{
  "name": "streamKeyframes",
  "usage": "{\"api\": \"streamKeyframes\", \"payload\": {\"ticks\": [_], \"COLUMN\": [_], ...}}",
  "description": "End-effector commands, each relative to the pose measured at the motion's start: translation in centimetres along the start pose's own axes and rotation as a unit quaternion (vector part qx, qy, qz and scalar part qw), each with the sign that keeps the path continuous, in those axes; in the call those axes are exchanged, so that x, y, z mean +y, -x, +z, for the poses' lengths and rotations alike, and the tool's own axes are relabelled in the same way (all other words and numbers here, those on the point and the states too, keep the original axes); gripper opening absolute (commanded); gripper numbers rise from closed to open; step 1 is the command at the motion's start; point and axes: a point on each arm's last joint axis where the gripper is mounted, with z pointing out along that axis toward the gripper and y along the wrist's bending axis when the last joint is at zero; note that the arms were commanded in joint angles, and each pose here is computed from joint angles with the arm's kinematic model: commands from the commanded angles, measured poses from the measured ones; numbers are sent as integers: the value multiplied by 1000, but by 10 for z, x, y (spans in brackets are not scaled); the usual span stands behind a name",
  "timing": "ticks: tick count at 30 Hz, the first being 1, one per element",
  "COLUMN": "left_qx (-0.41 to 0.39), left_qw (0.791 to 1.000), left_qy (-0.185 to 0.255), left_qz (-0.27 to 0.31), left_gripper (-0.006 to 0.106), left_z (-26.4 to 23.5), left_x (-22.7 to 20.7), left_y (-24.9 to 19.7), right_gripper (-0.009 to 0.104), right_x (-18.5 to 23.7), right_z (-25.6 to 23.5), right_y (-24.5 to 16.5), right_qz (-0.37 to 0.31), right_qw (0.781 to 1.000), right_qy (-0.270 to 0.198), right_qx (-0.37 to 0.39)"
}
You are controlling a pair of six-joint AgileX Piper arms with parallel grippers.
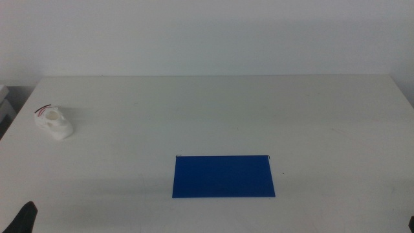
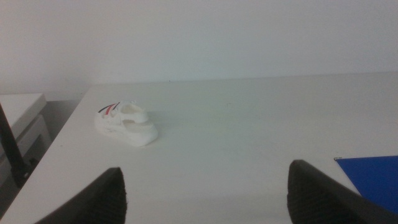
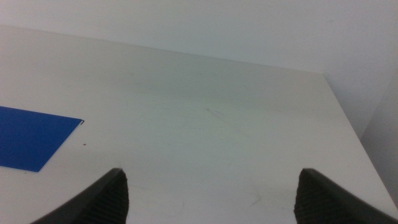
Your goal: Use one arm to grab the shoe from the table and place it on the mat.
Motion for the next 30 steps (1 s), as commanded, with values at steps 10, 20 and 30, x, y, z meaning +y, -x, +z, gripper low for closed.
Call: {"api": "streamKeyframes", "payload": {"ticks": [10,20,30], "left_qx": [13,38,31], "left_qw": [1000,999,999], "left_qy": [0,3,3], "left_qz": [13,24,25], "left_gripper": [87,87,87], "left_z": [13,63,115], "left_x": [-1,-1,-2], "left_y": [89,174,234], "right_gripper": [78,78,78], "right_x": [0,0,0], "right_z": [0,0,0], "right_y": [5,5,5], "right_qz": [-11,-11,-11], "right_qw": [999,999,999], "right_qy": [-2,-2,-2], "right_qx": [-32,-32,-32]}}
